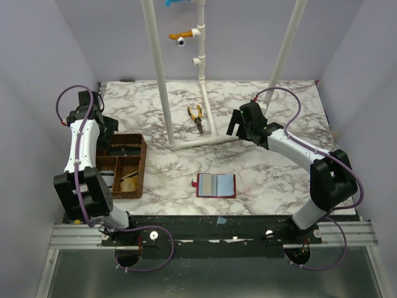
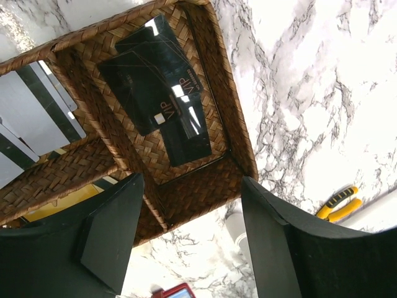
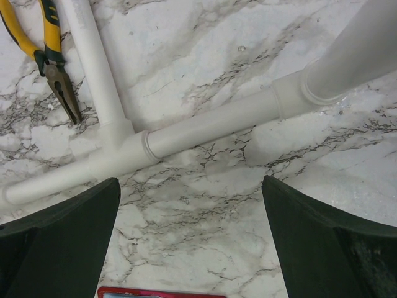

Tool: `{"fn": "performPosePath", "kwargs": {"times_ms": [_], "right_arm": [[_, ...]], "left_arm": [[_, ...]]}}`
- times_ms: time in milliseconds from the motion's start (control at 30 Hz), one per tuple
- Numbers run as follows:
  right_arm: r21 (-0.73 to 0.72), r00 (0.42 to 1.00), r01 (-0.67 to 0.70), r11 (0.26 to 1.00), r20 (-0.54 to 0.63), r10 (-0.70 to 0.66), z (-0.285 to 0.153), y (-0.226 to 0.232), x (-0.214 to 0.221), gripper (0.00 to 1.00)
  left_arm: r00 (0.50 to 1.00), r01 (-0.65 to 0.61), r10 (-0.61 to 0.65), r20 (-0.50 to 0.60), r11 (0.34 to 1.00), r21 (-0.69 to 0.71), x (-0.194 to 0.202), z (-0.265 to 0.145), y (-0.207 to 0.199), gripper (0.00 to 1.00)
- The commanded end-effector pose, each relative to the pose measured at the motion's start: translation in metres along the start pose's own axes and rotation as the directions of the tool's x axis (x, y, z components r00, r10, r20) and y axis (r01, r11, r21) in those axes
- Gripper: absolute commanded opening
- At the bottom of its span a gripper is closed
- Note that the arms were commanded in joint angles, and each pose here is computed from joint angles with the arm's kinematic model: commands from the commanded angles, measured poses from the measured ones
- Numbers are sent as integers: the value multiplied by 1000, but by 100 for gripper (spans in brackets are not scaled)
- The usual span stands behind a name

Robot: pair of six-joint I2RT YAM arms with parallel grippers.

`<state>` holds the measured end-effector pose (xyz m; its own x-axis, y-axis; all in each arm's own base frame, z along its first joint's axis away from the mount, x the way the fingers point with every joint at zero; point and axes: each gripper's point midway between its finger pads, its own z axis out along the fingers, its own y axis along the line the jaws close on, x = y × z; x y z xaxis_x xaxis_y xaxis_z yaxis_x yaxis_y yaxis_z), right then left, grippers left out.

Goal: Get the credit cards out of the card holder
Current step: Place the credit card in the storage box, then remove the credit card from the card holder.

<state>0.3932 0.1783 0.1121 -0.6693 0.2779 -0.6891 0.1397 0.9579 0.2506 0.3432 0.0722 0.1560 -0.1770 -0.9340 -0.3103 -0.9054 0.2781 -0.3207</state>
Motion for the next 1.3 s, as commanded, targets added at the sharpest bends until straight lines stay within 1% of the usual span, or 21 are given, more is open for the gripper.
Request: {"fn": "performPosePath", "kwargs": {"times_ms": [0, 133, 300, 367, 500, 600, 733, 833, 900, 1000, 1100, 1267], "right_arm": [[-43, 1000, -9, 999, 14, 9, -4, 9, -11, 100], [-60, 1000, -10, 998, -10, 9, -6, 13, -6, 100], [-28, 998, -14, 1000, -58, 12, -4, 10, 3, 100], [-21, 997, -15, 1000, -76, 14, -5, 11, 7, 100], [-15, 994, -29, 999, -105, 28, -11, 13, 18, 100], [-21, 992, -33, 999, -124, 30, -17, 16, 30, 100], [-35, 993, -19, 999, -120, 14, -31, 24, 41, 100], [-50, 993, -2, 999, -118, -4, -39, 31, 55, 100], [-54, 992, 8, 999, -124, -14, -44, 33, 65, 100], [-66, 993, 18, 998, -117, -26, -54, 37, 76, 100], [-86, 993, 32, 996, -110, -41, -64, 43, 89, 100], [-97, 990, 61, 993, -118, -73, -75, 48, 117, 100]], "left_arm": [[999, -39, 37, 38, 997, 60, -4, -20, -5, 67], [995, -94, 91, 35, 991, 97, 9, -29, -6, 69], [991, -136, 136, 11, 981, 138, 35, -35, 3, 72], [985, -171, 171, 12, 972, 160, 46, -40, 6, 73], [956, -292, 291, 39, 933, 211, 67, -56, 5, 73], [922, -377, 386, 9, 895, 237, 86, -63, 8, 73], [850, -495, 526, -14, 809, 318, 123, -74, 12, 73], [797, -549, 604, -19, 737, 393, 152, -79, 18, 73], [748, -579, 663, -44, 683, 445, 175, -82, 24, 72], [666, -630, 744, -46, 595, 500, 202, -85, 33, 72], [590, -649, 806, -49, 509, 565, 225, -89, 41, 72], [488, -656, 873, -23, 384, 650, 255, -96, 48, 72]]}}
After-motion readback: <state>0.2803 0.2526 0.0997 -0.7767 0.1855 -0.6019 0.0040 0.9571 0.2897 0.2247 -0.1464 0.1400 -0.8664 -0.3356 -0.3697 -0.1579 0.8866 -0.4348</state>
